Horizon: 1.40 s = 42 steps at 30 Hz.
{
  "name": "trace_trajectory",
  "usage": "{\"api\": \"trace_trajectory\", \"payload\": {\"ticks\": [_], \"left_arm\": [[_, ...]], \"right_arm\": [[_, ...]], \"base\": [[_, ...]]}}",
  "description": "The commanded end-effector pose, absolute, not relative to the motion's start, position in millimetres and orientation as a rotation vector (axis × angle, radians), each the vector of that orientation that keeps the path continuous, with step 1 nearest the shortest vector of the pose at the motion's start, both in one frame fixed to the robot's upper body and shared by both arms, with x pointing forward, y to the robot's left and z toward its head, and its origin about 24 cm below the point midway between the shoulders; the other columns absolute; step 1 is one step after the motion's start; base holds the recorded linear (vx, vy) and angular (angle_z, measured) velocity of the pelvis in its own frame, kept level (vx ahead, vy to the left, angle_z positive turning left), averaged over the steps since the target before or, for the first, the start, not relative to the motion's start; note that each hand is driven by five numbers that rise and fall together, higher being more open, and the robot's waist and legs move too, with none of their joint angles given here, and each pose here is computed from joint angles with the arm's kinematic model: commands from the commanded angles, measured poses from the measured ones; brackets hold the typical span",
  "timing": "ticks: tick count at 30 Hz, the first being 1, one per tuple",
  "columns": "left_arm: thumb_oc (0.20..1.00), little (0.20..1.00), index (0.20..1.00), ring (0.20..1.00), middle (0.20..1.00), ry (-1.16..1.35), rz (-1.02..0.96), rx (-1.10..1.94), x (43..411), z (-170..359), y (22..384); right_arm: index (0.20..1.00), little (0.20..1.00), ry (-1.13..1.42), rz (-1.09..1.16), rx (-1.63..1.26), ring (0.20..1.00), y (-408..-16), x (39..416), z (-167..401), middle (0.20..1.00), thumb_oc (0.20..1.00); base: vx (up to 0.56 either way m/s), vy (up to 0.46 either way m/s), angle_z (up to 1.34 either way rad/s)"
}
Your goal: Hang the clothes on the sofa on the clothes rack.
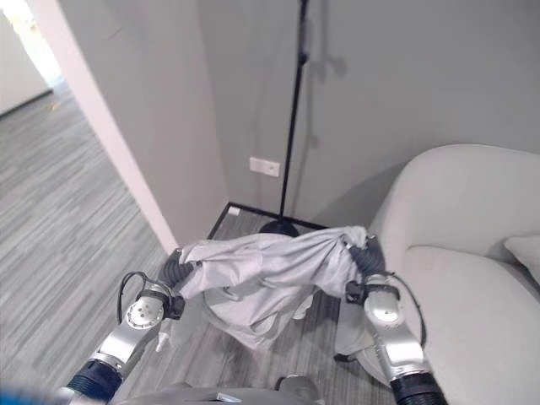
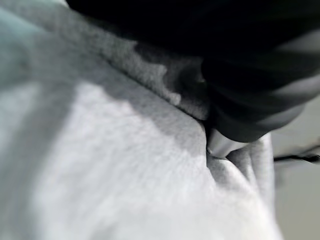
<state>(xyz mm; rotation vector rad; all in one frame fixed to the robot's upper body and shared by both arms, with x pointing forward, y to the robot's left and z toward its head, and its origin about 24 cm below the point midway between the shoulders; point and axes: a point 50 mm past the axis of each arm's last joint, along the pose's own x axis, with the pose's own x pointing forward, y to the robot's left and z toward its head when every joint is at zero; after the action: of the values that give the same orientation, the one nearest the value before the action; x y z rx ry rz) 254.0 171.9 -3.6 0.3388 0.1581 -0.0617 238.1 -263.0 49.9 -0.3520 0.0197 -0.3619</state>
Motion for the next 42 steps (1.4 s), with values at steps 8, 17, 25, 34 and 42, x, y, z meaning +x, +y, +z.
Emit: {"api": "trace_trajectory", "payload": {"ticks": [8,17,25,34,42], "left_arm": [[0.200,0.200,0.200,0.200,0.200,-0.338,0.123,0.372,292.8,97.7,183.9],[0.200,0.200,0.200,0.200,0.200,-0.301,0.093,0.462,285.6,83.4,186.4],[0.200,0.200,0.200,0.200,0.200,-0.336,0.156,0.546,280.3,91.8,204.4],[0.200,0.200,0.200,0.200,0.200,-0.619,0.310,0.722,296.5,160.5,220.1],[0.200,0.200,0.200,0.200,0.200,-0.792,0.389,0.811,318.0,214.2,218.0]], "right_arm": [[0.200,0.200,-0.541,-0.527,-0.546,0.200,-281.4,259.8,173.5,0.200,0.200],[0.200,0.200,-0.499,-0.445,-0.589,0.200,-274.2,269.1,166.1,0.200,0.200],[0.200,0.200,-0.514,-0.566,-0.698,0.200,-281.8,272.8,173.9,0.200,0.200],[0.200,0.200,-0.684,-0.656,-0.732,0.200,-274.6,276.5,210.9,0.200,0.200],[0.200,0.200,-0.817,-0.698,-0.809,0.200,-282.5,283.1,262.8,0.200,0.200]], "base": [[0.28,0.060,-0.58],[0.38,0.077,-0.58],[0.25,0.145,-0.10],[0.20,0.168,-0.06],[0.21,-0.128,0.21]]}}
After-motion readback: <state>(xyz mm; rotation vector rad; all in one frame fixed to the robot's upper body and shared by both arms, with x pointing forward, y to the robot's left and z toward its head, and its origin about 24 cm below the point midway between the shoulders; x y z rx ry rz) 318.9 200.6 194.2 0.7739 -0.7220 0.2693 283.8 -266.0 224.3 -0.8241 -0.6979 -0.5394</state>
